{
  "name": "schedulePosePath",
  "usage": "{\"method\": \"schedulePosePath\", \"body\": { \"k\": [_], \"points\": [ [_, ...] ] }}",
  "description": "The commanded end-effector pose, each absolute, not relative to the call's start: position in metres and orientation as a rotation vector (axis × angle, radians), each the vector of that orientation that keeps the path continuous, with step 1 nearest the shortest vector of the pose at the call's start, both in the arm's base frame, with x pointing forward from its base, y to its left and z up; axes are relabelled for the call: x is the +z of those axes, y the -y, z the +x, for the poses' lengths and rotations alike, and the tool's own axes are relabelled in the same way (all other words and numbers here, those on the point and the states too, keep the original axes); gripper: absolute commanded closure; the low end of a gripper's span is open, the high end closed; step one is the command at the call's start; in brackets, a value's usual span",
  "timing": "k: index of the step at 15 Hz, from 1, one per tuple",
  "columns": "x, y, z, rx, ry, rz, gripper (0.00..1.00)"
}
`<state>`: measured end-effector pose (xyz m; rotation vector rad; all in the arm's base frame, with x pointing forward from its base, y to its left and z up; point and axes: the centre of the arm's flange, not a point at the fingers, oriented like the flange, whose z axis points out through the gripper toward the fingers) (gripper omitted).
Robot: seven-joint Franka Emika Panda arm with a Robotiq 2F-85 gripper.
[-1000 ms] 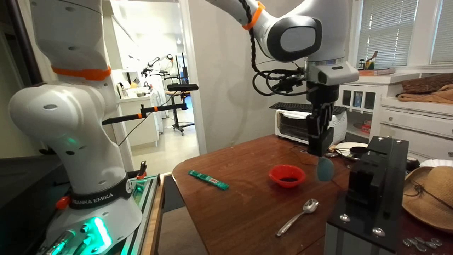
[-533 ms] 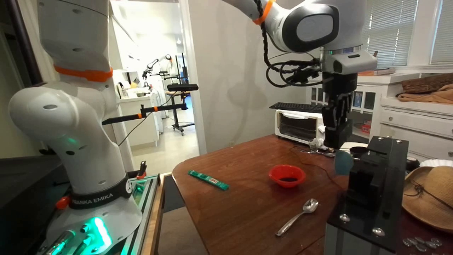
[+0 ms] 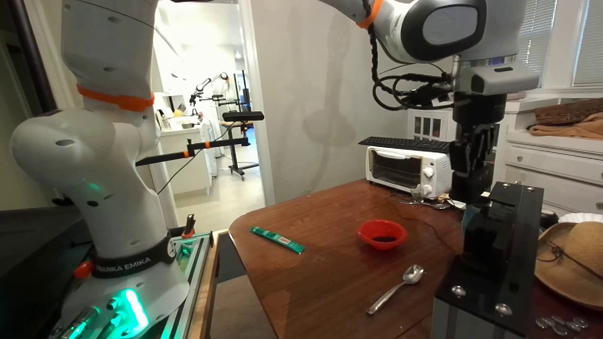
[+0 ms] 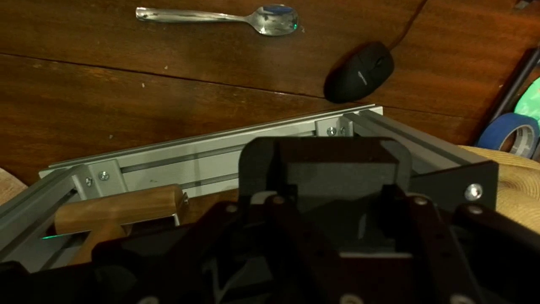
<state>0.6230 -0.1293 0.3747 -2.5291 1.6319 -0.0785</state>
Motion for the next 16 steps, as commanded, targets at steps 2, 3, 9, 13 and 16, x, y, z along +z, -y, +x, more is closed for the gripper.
{"method": "schedulePosePath", "body": {
  "k": [2,3,9,13,16],
  "points": [
    [0.384,0.146,0.642,-0.033,-1.631,-2.545,0.77],
    [0.384,0.148,0.644,-0.024,-1.628,-2.552,0.77],
    [0.384,0.163,0.659,0.023,-1.621,-2.567,0.77],
    [0.382,0.175,0.665,0.028,-1.576,-2.596,0.77],
    [0.381,0.175,0.670,0.015,-1.522,-2.636,0.77]
  ]
}}
